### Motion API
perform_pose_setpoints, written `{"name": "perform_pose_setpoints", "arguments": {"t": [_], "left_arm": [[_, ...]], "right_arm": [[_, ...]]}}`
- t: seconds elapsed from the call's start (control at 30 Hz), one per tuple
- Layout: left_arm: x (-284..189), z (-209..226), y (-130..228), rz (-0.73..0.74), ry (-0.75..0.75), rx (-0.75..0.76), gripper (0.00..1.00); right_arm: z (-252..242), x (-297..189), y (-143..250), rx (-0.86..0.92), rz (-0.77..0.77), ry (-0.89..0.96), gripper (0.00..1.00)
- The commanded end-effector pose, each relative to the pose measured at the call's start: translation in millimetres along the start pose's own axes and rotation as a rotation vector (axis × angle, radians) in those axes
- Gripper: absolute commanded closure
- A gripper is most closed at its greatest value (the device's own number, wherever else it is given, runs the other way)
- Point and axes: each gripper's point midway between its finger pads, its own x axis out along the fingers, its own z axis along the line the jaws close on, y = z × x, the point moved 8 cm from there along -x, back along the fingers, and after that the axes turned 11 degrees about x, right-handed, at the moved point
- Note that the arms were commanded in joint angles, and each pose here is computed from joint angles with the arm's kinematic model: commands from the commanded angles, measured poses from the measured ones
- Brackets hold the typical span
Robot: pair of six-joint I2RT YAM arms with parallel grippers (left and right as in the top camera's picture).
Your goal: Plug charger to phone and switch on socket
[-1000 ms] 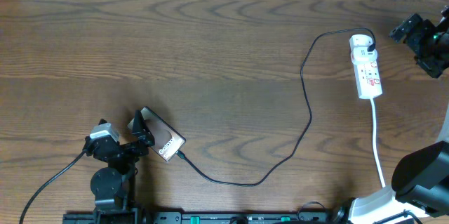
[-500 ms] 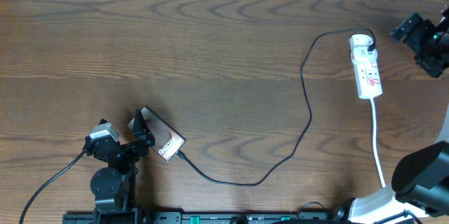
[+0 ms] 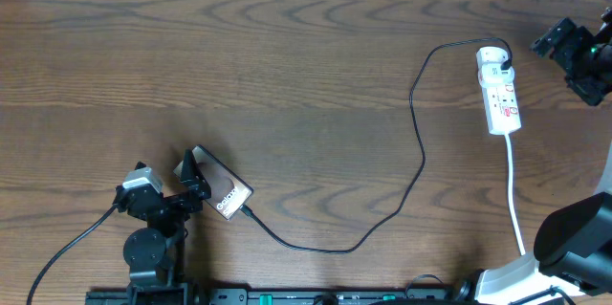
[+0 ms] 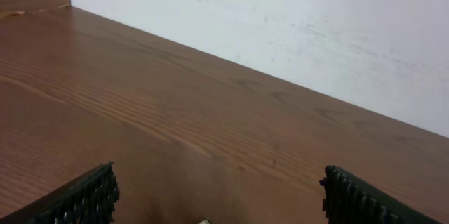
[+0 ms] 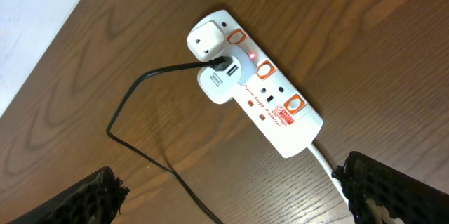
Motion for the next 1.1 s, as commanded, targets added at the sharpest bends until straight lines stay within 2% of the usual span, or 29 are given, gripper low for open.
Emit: {"name": "perform_pose_setpoints", "arguments": {"t": [0.0,0.53,0.7,0.9,1.07], "left_arm": [[1.0,2.9,13.0,0.051,-0.019,0.022,0.09],[1.0,2.9,13.0,0.051,-0.019,0.022,0.09],[1.0,2.9,13.0,0.051,-0.019,0.022,0.09],[1.0,2.9,13.0,0.051,-0.019,0.022,0.09],[1.0,2.9,13.0,0.051,-0.019,0.022,0.09]], "right_arm": [[-0.5,0.5,-1.6,0.014,-0.006,0.008,0.01],[-0.5,0.5,-1.6,0.013,-0.006,0.008,0.01],[-10.1,-3.2,-2.3,0.012,-0.045,0.107,0.01],[2.8,-25.7,6.5,-0.021,-0.082,0.07,0.01],[25.5,-58.3,14.5,-0.088,-0.214,0.023,0.01]]}}
